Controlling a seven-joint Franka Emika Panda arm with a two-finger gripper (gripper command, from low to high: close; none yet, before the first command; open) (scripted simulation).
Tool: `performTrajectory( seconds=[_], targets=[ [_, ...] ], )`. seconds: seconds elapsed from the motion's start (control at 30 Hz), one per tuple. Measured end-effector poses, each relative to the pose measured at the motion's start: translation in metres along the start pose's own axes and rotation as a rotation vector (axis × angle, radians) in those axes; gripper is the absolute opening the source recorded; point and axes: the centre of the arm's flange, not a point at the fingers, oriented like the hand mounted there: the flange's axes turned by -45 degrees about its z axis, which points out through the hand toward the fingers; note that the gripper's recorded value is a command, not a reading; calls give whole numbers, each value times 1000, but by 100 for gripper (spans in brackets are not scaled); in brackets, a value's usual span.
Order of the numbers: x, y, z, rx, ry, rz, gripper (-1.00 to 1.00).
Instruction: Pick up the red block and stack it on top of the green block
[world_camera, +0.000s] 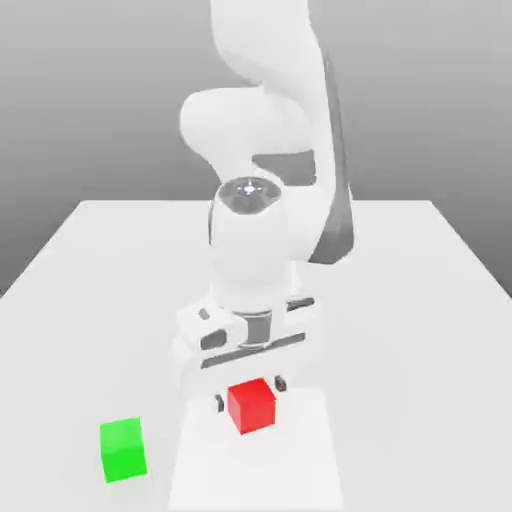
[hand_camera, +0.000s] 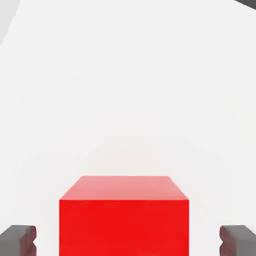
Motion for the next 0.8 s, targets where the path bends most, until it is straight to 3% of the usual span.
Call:
performTrajectory(
  seconds=[0.17, 0.4, 0.8],
  targets=[
    [0, 0, 2, 1, -1, 0, -100],
    [0, 0, -53, 1, 0, 1, -100],
    [-1, 120, -86, -7, -2, 711, -100]
  ],
)
